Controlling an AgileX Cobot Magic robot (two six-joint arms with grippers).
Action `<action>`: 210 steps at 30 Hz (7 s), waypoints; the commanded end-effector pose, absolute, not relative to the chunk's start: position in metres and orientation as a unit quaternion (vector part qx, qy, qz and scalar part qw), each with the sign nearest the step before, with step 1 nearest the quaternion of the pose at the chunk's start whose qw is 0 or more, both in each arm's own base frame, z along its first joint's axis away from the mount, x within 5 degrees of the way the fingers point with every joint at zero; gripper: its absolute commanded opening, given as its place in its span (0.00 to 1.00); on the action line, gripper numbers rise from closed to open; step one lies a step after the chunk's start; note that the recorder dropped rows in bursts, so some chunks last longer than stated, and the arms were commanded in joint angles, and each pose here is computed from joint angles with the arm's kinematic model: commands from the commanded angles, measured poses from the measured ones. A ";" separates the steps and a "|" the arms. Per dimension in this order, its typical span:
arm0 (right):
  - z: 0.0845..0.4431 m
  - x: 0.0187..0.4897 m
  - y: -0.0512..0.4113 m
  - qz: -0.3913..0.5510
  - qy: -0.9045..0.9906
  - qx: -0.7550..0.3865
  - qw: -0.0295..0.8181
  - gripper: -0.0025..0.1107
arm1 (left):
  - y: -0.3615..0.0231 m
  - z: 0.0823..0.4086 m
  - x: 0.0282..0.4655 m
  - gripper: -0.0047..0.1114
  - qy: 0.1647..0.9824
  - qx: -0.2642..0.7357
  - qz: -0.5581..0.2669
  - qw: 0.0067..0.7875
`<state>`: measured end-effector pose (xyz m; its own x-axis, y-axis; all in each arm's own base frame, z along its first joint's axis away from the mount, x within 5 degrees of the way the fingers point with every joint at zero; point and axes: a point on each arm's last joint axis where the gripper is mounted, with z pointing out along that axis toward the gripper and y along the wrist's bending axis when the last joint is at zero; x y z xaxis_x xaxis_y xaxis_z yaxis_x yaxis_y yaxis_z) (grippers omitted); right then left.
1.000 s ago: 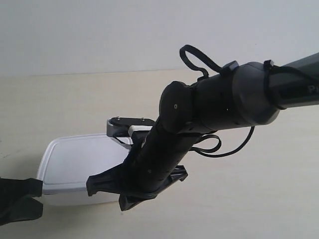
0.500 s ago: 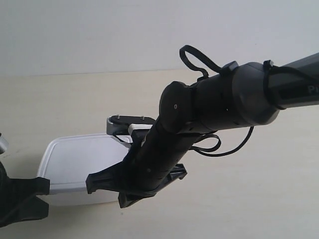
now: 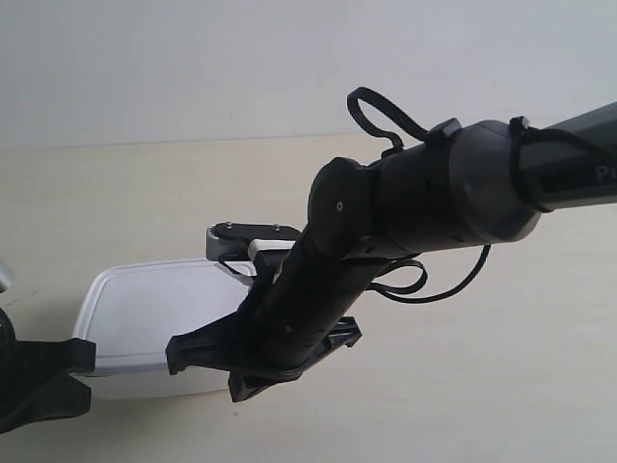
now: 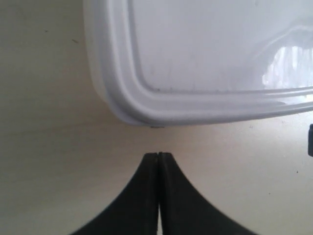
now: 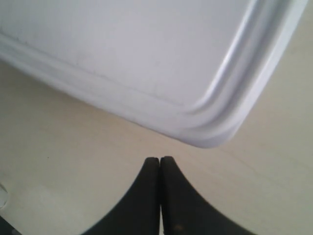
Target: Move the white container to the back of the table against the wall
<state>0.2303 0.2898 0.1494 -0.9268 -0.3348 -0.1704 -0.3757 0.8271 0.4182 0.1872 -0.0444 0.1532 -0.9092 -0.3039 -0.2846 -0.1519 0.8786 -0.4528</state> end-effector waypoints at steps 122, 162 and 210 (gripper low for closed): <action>0.128 0.345 0.306 0.237 0.939 -0.129 0.213 0.02 | -0.080 0.142 0.298 0.04 0.945 -0.085 -0.144 0.280; 0.135 0.386 0.265 0.215 0.930 -0.120 0.272 0.02 | -0.086 0.136 0.365 0.04 0.933 -0.043 -0.094 0.346; 0.131 0.433 0.297 0.239 0.909 -0.128 0.318 0.02 | -0.082 0.120 0.417 0.04 0.917 -0.003 -0.039 0.398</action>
<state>0.4291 0.2935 0.1264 -0.7836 -0.0800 -0.6162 -0.3683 0.8584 0.3570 0.4110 -0.0878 0.1167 -0.7052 -0.0473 -0.7074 0.0297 0.9949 -0.0962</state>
